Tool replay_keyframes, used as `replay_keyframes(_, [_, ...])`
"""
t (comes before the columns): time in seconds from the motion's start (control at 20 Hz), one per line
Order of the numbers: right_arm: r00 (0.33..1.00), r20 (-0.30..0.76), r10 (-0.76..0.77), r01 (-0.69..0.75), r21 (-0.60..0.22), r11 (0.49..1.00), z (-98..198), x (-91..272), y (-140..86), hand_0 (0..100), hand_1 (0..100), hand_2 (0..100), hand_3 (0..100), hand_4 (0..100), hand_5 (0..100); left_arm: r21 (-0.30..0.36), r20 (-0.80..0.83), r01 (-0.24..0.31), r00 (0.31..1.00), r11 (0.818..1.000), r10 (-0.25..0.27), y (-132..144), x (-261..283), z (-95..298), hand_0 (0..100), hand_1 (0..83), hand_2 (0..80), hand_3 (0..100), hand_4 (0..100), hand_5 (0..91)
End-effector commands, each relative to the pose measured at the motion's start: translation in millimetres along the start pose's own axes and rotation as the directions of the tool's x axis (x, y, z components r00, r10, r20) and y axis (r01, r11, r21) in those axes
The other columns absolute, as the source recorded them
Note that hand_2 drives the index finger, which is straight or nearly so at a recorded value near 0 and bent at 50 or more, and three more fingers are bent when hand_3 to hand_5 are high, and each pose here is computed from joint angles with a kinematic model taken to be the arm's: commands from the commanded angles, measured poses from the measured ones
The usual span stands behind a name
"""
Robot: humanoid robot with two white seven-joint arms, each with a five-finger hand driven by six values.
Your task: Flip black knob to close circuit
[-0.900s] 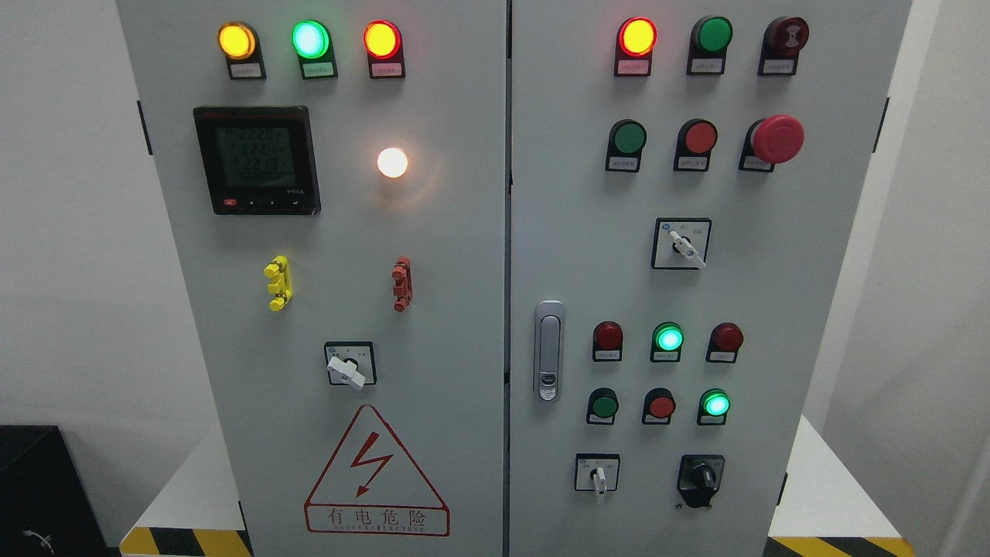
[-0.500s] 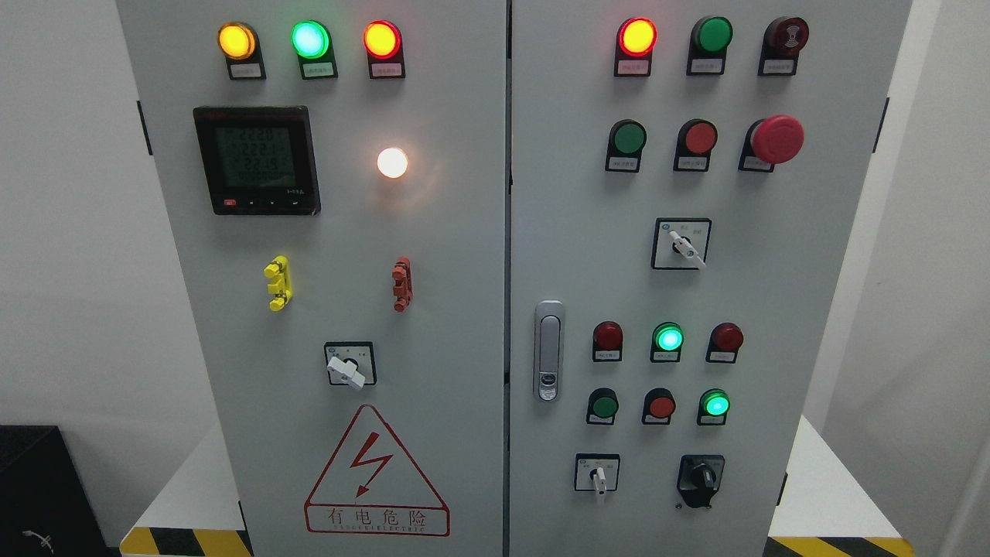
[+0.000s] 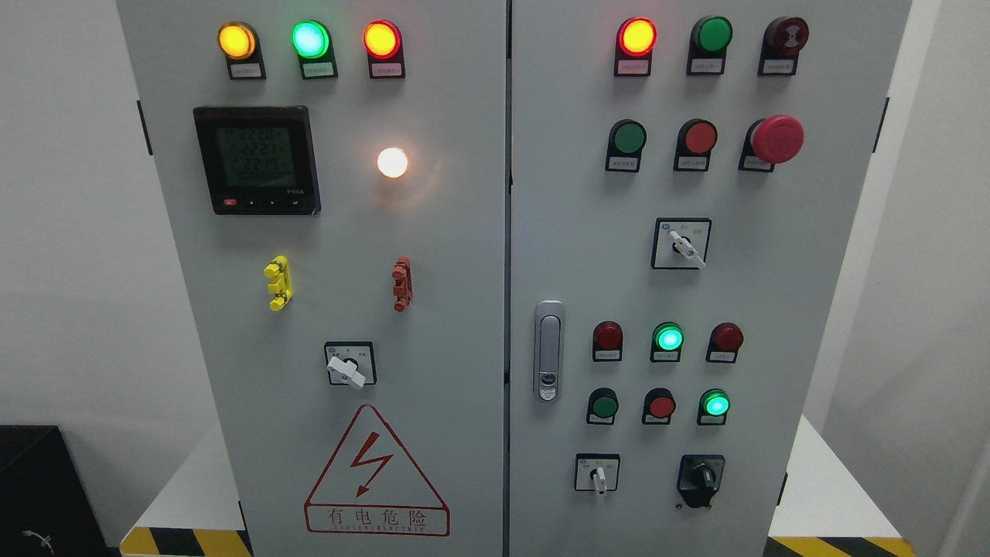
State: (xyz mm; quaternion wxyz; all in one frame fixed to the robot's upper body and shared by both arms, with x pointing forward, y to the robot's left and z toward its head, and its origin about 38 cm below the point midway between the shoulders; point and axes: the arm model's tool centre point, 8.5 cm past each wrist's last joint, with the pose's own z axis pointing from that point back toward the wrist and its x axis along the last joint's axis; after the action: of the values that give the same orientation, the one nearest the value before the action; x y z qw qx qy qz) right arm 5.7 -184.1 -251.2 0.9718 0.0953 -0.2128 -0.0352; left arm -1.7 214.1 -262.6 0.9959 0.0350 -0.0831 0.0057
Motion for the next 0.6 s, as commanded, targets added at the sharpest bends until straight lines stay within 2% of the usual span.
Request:
replay_keyframes(0.0, [0.939, 0.258, 0.229, -0.233, -0.018, 0.972, -11.3, 81.9, 20.8, 0, 12, 20, 33, 26, 13, -0.007, -0.019, 0.044, 0.999, 0.999, -0.044, -0.4, -7.0, 1.5, 12, 55.6, 0.0, 0, 0, 0.0])
replay_keyframes(0.1, [0.902, 0.317, 0.293, -0.286, -0.068, 0.956, -10.7, 102.2, 21.8, 0, 11, 25, 44, 36, 21, -0.007, -0.017, 0.044, 0.999, 0.999, -0.044, -0.5, -6.8, 1.5, 12, 55.6, 0.0, 0, 0, 0.0])
replay_keyframes(0.2, [0.856, 0.362, 0.369, -0.35, -0.12, 0.929, -9.3, 121.1, 23.4, 0, 10, 30, 55, 41, 26, -0.008, -0.019, 0.044, 0.999, 0.999, -0.044, -0.6, -7.0, 1.5, 12, 55.6, 0.0, 0, 0, 0.0])
replay_keyframes(0.25, [0.83, 0.381, 0.406, -0.38, -0.146, 0.914, -8.3, 129.7, 24.8, 0, 10, 38, 61, 46, 30, -0.007, -0.016, 0.044, 0.999, 0.999, -0.044, -0.5, -5.8, 1.3, 12, 55.6, 0.0, 0, 0, 0.0])
replay_keyframes(0.3, [0.801, 0.403, 0.443, -0.404, -0.183, 0.896, -6.7, 140.2, 25.5, 0, 9, 40, 61, 46, 31, -0.007, -0.017, 0.044, 0.999, 0.999, -0.044, -0.5, -6.8, 1.5, 12, 55.6, 0.0, 0, 0, 0.0])
replay_keyframes(0.4, [0.732, 0.443, 0.518, -0.444, -0.266, 0.856, -2.2, 161.7, 28.2, 0, 9, 53, 70, 55, 41, -0.008, -0.017, 0.044, 0.999, 0.999, -0.044, -0.6, -6.8, 1.5, 12, 55.6, 0.0, 0, 0, 0.0])
replay_keyframes(0.45, [0.701, 0.454, 0.549, -0.459, -0.303, 0.836, 0.0, 171.1, 27.6, 0, 9, 53, 70, 55, 42, -0.008, -0.019, 0.044, 0.999, 0.999, -0.044, -0.6, -7.0, 1.5, 12, 55.6, 0.0, 0, 0, 0.0])
replay_keyframes(0.55, [0.644, 0.477, 0.598, -0.482, -0.354, 0.801, 4.8, 190.2, 26.9, 0, 10, 64, 79, 63, 55, -0.008, -0.017, 0.044, 0.999, 0.999, -0.044, -0.6, -6.8, 1.5, 12, 55.6, 0.0, 0, 0, 0.0])
